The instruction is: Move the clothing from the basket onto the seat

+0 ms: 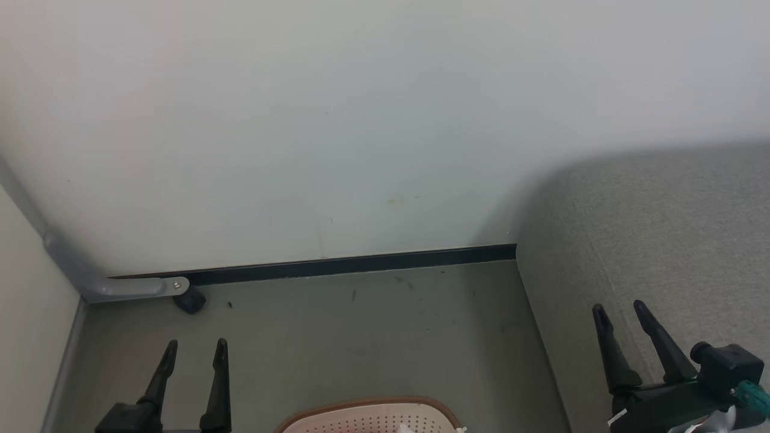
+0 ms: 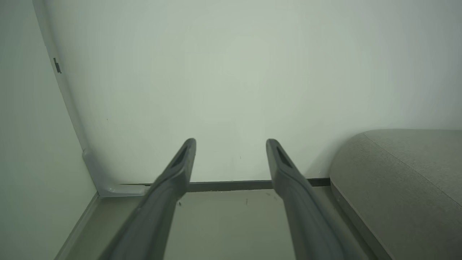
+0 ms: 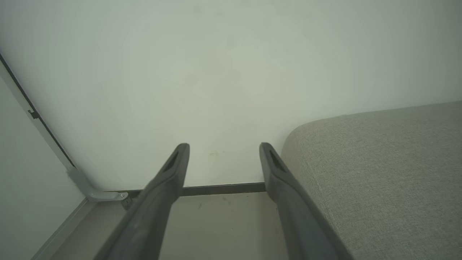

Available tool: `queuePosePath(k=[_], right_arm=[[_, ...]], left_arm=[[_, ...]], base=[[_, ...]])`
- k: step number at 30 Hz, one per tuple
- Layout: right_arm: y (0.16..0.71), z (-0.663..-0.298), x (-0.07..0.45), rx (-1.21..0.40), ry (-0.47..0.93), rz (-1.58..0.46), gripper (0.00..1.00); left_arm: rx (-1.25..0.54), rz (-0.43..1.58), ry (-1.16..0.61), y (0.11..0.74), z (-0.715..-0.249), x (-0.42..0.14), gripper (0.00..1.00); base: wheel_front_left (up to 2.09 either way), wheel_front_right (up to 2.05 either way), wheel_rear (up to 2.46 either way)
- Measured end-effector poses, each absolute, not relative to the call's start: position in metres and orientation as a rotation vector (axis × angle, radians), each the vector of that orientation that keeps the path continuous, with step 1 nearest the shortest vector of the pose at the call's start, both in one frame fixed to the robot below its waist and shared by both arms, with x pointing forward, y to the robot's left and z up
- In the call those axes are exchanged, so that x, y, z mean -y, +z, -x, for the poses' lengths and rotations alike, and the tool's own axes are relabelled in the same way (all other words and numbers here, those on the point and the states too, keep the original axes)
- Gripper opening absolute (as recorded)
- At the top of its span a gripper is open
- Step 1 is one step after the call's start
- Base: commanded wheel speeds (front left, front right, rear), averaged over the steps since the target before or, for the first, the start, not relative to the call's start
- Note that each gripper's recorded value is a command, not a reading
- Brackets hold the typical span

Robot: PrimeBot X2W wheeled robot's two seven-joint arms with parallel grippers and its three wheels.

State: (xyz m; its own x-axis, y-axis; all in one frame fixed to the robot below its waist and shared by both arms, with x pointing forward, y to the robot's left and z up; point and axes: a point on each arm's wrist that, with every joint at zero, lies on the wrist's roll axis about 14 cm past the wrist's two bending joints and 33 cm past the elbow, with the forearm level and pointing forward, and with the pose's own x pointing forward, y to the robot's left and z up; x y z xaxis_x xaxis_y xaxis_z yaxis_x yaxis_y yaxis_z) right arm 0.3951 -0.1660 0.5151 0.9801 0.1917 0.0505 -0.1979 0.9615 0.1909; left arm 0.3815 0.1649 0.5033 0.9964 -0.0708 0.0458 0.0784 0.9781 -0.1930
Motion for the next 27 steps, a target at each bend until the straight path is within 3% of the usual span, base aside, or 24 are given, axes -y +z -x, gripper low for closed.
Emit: queuePosePath(k=[27], right_arm=[[0.512, -0.395, 0.158, 0.038, 0.233, -0.196, 1.00]], left_arm=[[-0.010, 0.180, -0.082, 0.484, -0.386, -0.159, 1.00]], base=[[0.00, 0.00, 0.00]])
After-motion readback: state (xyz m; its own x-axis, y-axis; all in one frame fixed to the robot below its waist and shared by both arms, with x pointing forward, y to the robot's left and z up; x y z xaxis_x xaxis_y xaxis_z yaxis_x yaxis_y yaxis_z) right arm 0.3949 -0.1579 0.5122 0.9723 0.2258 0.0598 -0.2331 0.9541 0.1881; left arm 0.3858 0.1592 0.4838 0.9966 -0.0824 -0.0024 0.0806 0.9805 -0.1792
